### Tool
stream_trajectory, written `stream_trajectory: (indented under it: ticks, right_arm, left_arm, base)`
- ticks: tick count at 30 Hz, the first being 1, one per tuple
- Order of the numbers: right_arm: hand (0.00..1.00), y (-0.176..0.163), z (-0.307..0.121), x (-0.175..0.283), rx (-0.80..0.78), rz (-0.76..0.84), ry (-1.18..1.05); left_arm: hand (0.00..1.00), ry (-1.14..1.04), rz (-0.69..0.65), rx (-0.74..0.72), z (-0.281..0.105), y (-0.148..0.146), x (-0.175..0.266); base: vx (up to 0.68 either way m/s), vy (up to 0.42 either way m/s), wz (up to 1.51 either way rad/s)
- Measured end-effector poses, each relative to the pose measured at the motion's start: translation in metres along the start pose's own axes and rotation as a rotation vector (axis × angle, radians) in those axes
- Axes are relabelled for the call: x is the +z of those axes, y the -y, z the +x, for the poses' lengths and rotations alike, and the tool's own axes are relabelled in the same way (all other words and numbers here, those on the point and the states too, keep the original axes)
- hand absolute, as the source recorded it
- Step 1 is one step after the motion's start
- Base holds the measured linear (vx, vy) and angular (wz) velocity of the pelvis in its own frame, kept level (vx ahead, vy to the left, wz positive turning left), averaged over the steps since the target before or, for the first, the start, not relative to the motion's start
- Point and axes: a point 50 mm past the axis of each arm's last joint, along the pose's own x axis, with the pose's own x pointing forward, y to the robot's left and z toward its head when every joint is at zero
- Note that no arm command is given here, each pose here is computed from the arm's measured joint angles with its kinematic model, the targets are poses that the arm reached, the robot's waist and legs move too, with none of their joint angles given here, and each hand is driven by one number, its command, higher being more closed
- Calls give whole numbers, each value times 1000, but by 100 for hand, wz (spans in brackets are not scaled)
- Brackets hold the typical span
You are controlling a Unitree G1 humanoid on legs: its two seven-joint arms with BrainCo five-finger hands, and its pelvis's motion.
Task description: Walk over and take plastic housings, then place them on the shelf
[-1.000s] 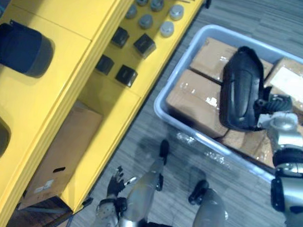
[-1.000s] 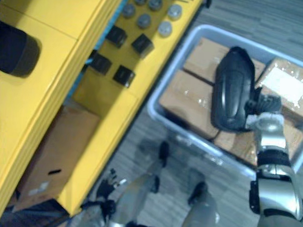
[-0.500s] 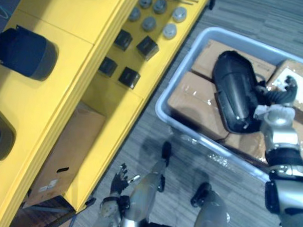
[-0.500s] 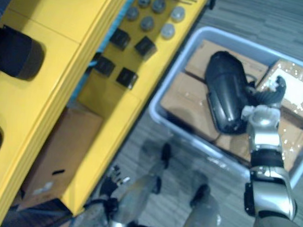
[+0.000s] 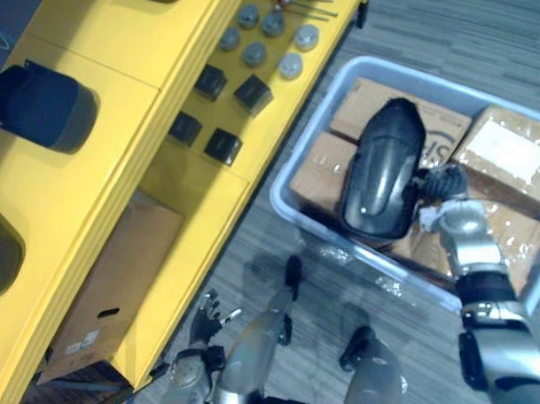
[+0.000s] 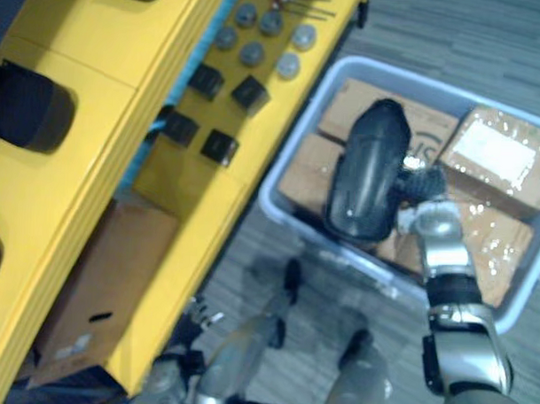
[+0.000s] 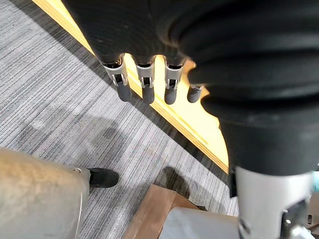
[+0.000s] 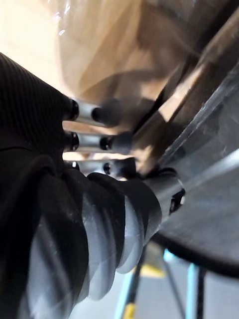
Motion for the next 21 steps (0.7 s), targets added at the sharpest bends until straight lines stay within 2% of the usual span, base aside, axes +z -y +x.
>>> stream_trajectory:
  ticks: [10,16,21]
  right_arm:
    - [0,17,2,2,-236,-6,-16]
    - [0,30,-8,15,-448,140,68]
    - [0,20,-21,33,-461,236,210]
  left_arm:
    - [0,-6,4,-1,0,0,-2]
    - [0,0,5,-7,-1,1,-1]
    - [0,0,4,-7,-1,1,-1]
  base:
    - [1,-49,1]
    - [12,-61,-2]
    - [1,-7,-3]
